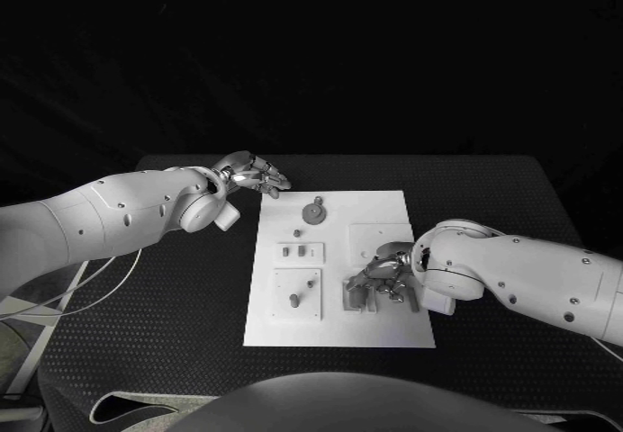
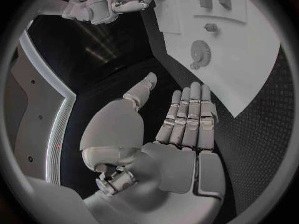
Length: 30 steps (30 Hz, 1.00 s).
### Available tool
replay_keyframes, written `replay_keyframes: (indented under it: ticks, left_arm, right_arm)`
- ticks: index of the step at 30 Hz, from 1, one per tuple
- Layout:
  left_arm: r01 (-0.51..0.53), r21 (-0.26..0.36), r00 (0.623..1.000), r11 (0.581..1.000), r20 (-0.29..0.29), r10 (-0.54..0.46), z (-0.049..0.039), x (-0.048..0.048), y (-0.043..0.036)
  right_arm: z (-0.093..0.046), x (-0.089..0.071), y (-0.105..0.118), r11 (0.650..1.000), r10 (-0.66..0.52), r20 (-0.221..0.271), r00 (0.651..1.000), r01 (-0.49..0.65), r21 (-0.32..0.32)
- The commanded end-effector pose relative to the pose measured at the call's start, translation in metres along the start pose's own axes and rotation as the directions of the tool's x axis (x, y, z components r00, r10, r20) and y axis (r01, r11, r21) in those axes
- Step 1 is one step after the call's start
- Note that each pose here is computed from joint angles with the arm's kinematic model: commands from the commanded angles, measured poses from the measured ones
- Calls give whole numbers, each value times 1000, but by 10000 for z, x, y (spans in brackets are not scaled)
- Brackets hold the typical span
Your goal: Assemble the parts on the task board
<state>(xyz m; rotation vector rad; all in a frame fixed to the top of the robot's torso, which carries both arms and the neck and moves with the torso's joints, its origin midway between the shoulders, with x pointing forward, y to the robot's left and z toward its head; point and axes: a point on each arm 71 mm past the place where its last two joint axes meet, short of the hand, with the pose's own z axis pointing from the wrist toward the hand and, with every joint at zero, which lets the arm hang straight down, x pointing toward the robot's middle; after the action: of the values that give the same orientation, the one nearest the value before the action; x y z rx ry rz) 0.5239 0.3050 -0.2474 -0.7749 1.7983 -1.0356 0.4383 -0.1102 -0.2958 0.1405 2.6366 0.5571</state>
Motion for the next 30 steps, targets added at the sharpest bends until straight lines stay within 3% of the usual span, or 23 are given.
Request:
replay_keyframes:
  ticks: [1, 30]
  left_arm:
    - [10, 12, 1000, 1000, -18, -10, 5, 23, -19]
    - [11, 10, 1000, 1000, -22, -10, 0, 22, -17]
  right_arm:
    - [11, 18, 2, 1000, -10, -6, 1000, 10, -1]
    - [29, 29, 1, 1000, -25, 1, 1000, 25, 1]
